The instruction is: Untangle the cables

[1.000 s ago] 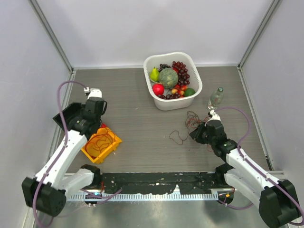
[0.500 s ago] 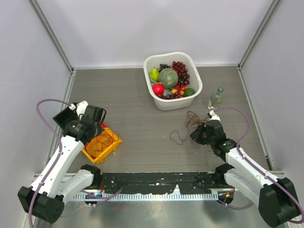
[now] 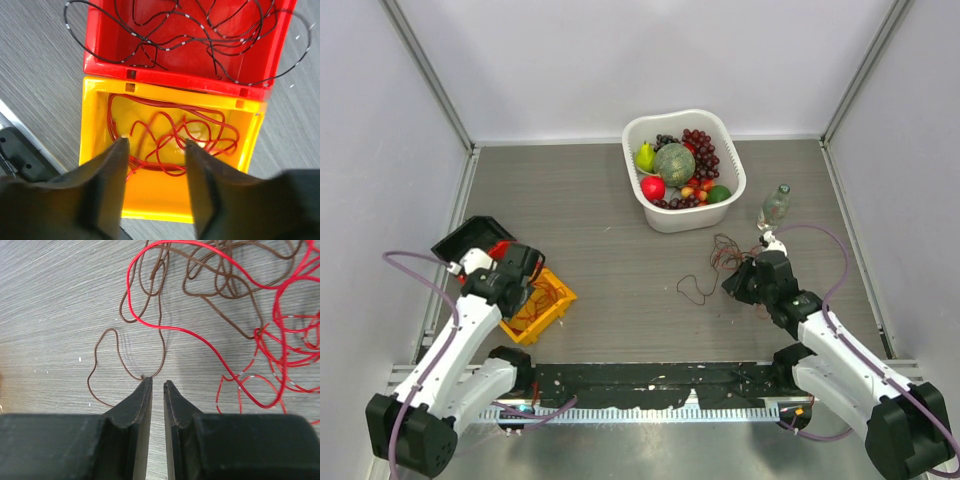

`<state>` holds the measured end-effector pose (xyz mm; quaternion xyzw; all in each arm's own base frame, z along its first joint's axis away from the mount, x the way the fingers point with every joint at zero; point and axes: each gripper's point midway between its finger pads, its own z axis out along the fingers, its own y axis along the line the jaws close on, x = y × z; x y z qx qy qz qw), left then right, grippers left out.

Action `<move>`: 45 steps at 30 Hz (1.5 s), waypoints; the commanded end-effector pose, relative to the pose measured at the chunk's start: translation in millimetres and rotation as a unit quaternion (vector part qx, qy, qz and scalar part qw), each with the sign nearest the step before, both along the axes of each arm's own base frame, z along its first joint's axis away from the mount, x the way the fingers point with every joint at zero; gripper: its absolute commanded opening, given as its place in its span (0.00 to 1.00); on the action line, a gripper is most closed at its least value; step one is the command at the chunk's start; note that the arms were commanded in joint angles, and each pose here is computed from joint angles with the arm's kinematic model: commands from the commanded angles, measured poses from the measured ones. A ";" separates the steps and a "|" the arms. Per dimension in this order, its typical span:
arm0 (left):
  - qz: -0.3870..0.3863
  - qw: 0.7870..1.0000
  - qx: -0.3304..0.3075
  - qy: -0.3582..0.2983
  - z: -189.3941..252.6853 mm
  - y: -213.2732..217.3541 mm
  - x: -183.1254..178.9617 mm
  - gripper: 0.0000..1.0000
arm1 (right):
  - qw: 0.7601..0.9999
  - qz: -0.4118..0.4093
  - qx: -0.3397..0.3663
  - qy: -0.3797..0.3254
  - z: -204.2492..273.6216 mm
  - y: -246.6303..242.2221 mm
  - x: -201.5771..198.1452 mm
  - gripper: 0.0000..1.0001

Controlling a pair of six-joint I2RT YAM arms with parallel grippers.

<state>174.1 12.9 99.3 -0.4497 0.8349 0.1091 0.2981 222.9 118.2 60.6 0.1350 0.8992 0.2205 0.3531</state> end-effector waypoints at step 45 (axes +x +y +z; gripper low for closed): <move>-0.505 0.814 -0.244 -0.151 -43.1 -423.6 53.3 0.82 | 0.992 -0.116 -0.033 -0.018 28.0 -56.7 40.5 0.52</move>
